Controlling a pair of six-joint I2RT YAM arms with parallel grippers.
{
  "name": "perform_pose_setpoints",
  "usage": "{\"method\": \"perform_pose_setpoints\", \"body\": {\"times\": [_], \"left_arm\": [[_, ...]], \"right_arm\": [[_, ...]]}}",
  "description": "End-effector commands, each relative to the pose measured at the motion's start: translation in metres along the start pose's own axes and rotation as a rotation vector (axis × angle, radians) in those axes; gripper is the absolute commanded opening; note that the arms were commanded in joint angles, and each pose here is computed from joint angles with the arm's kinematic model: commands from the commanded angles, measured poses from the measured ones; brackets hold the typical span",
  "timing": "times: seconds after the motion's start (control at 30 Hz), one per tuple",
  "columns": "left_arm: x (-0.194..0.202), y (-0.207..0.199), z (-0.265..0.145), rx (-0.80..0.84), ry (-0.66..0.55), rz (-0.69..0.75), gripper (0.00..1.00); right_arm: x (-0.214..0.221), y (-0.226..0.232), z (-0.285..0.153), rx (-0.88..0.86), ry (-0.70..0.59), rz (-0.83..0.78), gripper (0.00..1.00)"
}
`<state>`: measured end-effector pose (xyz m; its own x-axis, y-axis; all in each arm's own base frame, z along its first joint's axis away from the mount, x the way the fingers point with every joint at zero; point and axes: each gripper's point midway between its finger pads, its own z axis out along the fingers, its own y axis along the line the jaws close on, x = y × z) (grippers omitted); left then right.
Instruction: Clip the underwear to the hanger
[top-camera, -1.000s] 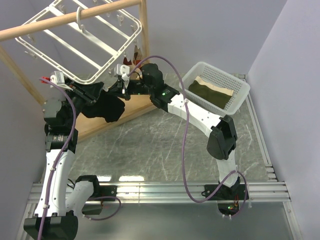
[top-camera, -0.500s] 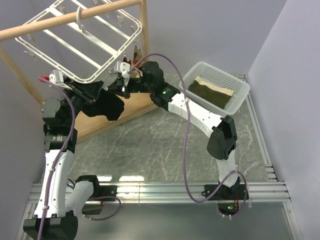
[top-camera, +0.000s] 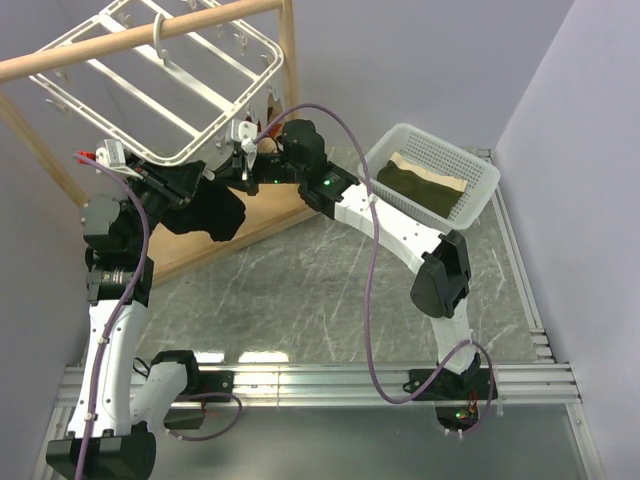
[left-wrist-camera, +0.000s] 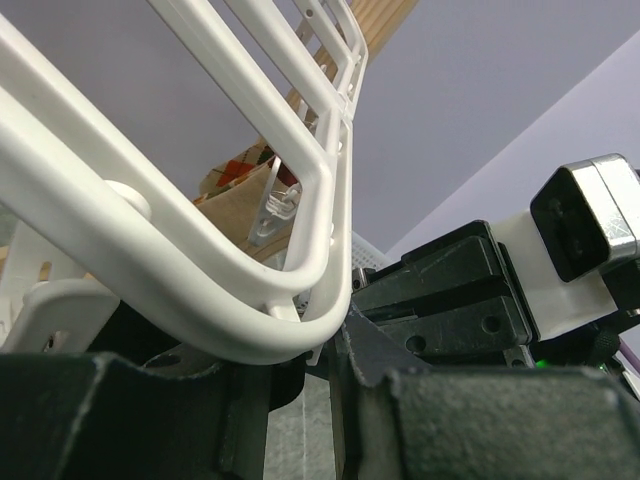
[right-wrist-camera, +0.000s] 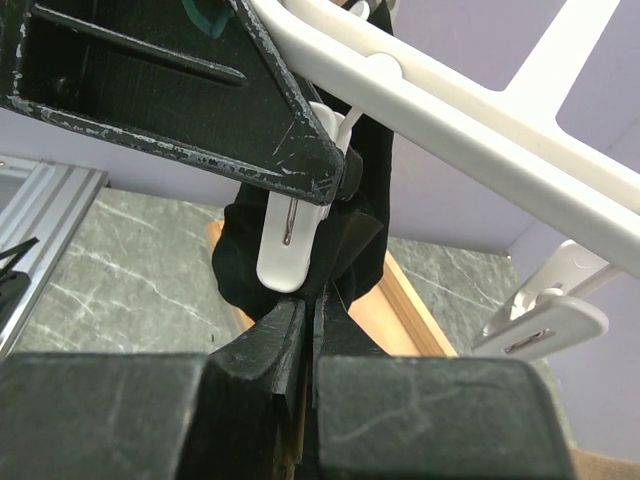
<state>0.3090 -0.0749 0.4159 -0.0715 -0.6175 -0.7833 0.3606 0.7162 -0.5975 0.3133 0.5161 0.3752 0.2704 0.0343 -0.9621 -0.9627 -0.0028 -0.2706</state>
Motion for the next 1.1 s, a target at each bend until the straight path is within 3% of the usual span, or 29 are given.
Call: {"method": "perform_pose_setpoints", "body": {"times": [0.0, 0.83, 1.07], "left_arm": [[-0.019, -0.005, 0.001, -0.011, -0.056, 0.025, 0.27], [-0.028, -0.010, 0.001, -0.003, -0.086, 0.033, 0.50], [-0.029, -0.022, -0.007, 0.039, -0.082, 0.059, 0.82]], "right_arm": [[-0.045, 0.000, 0.004, -0.008, -0.095, -0.069, 0.00], [-0.038, 0.003, 0.005, -0.006, -0.078, -0.042, 0.00], [-0.033, -0.001, 0.004, 0.010, -0.066, -0.030, 0.00]]}}
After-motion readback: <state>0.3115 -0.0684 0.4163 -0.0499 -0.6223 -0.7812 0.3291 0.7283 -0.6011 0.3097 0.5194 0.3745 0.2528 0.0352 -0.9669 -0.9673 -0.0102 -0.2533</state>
